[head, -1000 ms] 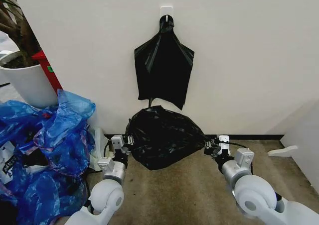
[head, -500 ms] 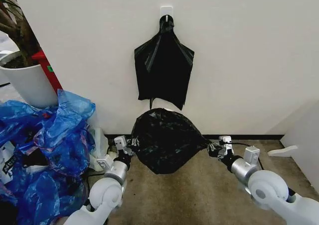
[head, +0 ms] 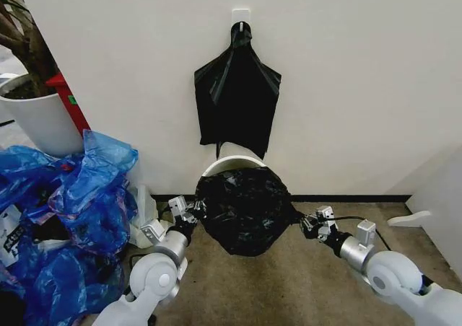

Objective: Place the garbage bag over the trash bin.

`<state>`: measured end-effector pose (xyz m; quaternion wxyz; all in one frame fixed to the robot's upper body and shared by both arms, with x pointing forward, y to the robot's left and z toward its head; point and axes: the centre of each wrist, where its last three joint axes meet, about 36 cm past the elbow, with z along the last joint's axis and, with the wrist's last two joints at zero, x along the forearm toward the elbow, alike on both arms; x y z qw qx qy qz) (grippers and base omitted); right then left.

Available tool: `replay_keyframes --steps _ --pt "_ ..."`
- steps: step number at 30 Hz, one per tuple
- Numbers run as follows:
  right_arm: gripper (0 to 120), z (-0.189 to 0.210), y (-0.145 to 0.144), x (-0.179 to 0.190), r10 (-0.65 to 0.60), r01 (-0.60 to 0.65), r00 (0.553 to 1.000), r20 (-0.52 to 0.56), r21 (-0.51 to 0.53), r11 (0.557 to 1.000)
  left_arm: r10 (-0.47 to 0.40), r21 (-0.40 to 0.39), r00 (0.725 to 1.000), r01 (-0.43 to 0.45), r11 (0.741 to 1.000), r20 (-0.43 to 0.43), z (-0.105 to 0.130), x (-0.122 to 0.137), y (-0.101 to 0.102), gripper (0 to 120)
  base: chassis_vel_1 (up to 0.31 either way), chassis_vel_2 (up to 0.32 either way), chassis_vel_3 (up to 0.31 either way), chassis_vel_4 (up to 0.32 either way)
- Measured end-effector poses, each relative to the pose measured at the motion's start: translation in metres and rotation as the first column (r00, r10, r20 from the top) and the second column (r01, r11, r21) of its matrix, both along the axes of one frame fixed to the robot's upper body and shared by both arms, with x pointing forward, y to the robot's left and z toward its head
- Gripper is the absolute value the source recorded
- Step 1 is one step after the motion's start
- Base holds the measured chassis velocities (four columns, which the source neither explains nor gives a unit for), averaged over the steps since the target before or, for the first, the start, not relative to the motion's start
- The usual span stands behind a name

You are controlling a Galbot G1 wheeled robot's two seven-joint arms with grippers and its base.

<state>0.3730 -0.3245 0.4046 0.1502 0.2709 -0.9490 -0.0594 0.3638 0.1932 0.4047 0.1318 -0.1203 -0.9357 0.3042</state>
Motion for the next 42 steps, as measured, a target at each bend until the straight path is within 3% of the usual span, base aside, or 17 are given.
replay_keyframes --steps 8,15,21,23,24,32,38,42 --pt "0 -0.017 -0.014 0.014 0.013 -0.006 0.991 0.137 -0.057 0.998 -0.019 -0.007 1.0 0.019 1.0 -0.007 0.001 -0.006 -0.003 1 0.0 0.0 0.0 0.0" --pt "0 -0.022 -0.026 0.015 0.028 -0.011 0.985 0.171 -0.098 0.995 -0.032 -0.014 0.999 0.031 0.999 -0.017 0.002 -0.01 -0.004 1 0.0 0.0 0.0 0.0" --pt "21 -0.005 -0.02 0.005 0.071 -0.054 0.977 0.199 -0.091 0.994 0.004 0.019 1.0 -0.004 1.0 -0.031 0.001 -0.004 -0.006 1 0.0 0.0 0.0 0.0" --pt "22 -0.005 -0.02 0.005 0.072 -0.055 0.977 0.2 -0.091 0.994 0.006 0.02 0.999 -0.005 1.0 -0.032 0.001 -0.004 -0.006 1 0.0 0.0 0.0 0.0" --pt "32 0.0 -0.017 0.0 0.094 -0.076 0.973 0.211 -0.095 0.993 0.034 0.045 0.999 -0.032 0.998 -0.035 -0.001 0.001 -0.005 1 0.0 0.0 0.0 0.0" --pt "62 0.034 -0.023 -0.018 0.136 -0.112 0.96 0.244 -0.11 0.988 0.098 0.132 0.995 -0.097 0.986 -0.004 -0.005 0.013 -0.002 1 0.0 0.0 0.0 0.0" --pt "81 0.071 -0.025 -0.018 0.193 -0.169 0.936 0.295 -0.105 0.98 0.065 0.2 0.998 -0.066 0.978 0.011 -0.01 0.008 0.001 1 0.0 0.0 0.0 0.0" --pt "97 0.093 0.001 -0.02 0.287 -0.253 0.904 0.317 -0.147 0.956 -0.001 0.256 1.0 -0.007 0.967 0.028 -0.01 -0.005 -0.003 1 0.0 0.0 0.0 0.0"
